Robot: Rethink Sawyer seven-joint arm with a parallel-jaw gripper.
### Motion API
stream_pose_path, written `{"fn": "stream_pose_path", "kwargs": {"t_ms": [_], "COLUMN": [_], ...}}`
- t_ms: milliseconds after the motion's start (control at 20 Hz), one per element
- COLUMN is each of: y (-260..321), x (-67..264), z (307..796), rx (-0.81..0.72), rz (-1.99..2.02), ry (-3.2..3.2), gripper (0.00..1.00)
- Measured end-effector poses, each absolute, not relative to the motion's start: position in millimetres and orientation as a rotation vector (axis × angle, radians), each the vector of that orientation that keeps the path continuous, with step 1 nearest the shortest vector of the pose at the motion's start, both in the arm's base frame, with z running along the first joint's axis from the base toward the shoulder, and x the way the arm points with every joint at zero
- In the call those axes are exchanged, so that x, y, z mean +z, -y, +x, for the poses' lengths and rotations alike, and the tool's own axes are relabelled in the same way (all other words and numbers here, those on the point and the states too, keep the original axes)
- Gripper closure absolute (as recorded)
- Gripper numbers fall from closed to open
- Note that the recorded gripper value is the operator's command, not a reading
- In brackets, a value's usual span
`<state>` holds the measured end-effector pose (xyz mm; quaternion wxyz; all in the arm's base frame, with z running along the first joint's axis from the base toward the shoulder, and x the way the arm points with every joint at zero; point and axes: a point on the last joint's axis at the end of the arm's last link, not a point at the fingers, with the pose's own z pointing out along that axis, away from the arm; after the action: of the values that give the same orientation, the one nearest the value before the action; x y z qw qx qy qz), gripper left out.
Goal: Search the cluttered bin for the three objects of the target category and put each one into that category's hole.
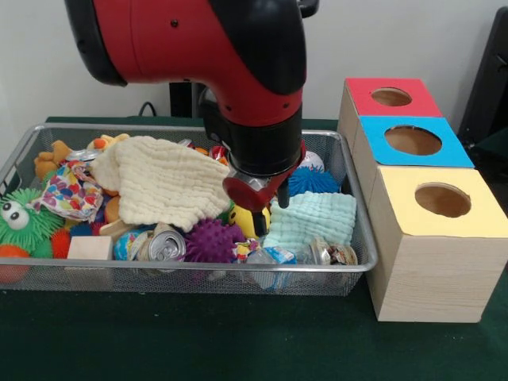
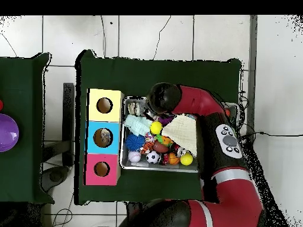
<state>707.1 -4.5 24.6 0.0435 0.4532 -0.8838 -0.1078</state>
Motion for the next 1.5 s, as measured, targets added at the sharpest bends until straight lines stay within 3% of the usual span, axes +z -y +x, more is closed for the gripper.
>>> {"fn": "stream_pose_path", "kwargs": {"t_ms": [500, 1000, 1500], "y": [-20.3, -48.6, -67.8], "x": [20.1, 30.6, 36.6], "z": [701.4, 722.9, 703.7], "rx": [-0.356, -0.3, -0.22], "rz": [1.429, 1.554, 1.742], "ry": [2.689, 2.777, 2.662], "gripper": [0.0, 0.0, 0.0]}}
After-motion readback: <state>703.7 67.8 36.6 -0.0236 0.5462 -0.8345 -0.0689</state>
